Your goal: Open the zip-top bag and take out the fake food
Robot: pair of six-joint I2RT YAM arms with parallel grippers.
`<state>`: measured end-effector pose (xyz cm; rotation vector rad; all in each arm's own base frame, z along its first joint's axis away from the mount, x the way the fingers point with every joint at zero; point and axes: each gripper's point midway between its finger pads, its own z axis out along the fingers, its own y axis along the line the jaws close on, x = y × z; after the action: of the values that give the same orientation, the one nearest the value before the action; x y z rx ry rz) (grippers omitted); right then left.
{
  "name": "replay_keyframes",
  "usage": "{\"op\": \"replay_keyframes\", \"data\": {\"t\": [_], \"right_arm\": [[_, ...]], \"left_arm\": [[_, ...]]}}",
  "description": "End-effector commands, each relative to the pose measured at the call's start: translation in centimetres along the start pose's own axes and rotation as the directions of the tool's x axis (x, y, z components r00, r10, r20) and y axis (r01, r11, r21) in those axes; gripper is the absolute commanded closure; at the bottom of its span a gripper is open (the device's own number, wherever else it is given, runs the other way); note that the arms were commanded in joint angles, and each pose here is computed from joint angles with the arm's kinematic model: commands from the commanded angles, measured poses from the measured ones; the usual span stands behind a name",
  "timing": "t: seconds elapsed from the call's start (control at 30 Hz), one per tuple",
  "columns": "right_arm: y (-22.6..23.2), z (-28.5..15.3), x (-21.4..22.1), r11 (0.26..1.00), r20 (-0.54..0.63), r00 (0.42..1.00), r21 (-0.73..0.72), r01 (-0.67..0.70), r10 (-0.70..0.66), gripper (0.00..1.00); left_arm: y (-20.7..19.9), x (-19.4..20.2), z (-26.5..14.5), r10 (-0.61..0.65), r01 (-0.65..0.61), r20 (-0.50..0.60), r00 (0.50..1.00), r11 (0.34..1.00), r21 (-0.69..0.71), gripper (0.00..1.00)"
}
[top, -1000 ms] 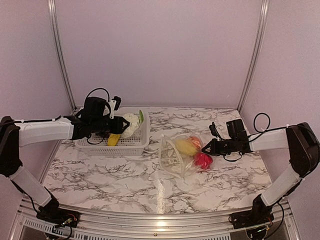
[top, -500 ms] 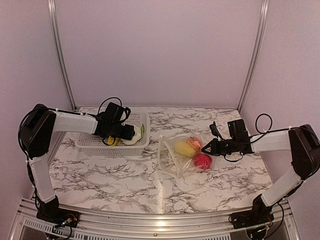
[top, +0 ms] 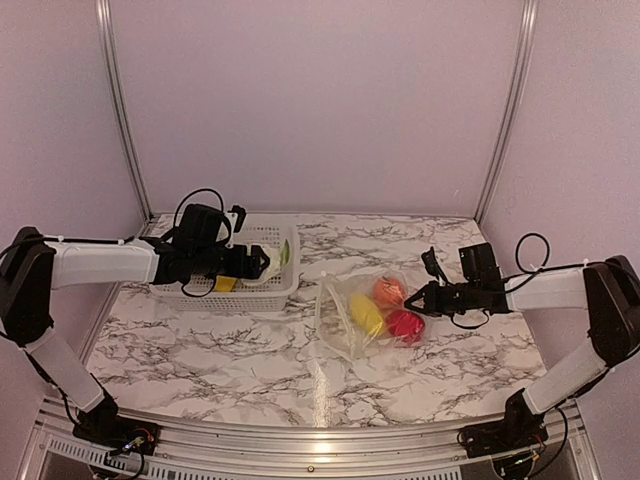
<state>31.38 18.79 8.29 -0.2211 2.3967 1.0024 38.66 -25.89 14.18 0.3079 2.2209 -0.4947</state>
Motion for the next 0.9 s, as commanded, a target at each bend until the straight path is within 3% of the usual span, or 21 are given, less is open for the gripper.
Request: {"op": "replay_keyframes", "data": {"t": [0.0, 0.23, 0.4, 0.5, 0.63, 0.87], "right_arm": [[0.2, -0.5, -0.4, 1.000, 0.024, 1.000, -0.015, 0.004, -0.004, 1.00], [0.3, -0.6, -0.5, 1.000, 0.028, 1.000, -0.014, 0.002, -0.001, 1.00], [0.6, -0.7, -0.6, 1.000, 0.029, 1.000, -0.021, 0.007, -0.006, 1.00], [0.8, -0.8, -0.5, 1.000, 0.028, 1.000, -0.028, 0.008, -0.008, 1.00], [0.8, -1.0, -0.1, 1.000, 0.026, 1.000, -0.029, 0.007, -0.006, 1.00], [0.9, -1.2, 0.8, 0.999, 0.020, 1.000, -0.043, 0.000, 0.001, 1.00]], "left_arm": [[0.1, 0.8, 1.0, -0.011, 0.011, -0.007, 1.000, 1.000, 0.008, 0.04], [-0.7, -0.2, 2.6, 0.007, -0.007, -0.012, 1.000, 0.999, 0.033, 0.01], [-3.0, -1.6, -0.8, -0.021, 0.007, 0.103, 0.994, 0.991, 0.131, 0.04], [-5.9, -0.7, -2.8, -0.009, -0.017, 0.123, 0.992, 0.978, 0.206, 0.09], [-10.5, 2.6, -4.0, -0.012, -0.009, 0.063, 0.998, 0.946, 0.324, 0.26], [-15.5, 7.2, -2.2, -0.048, 0.065, -0.052, 0.998, 0.910, 0.408, 0.47]]}}
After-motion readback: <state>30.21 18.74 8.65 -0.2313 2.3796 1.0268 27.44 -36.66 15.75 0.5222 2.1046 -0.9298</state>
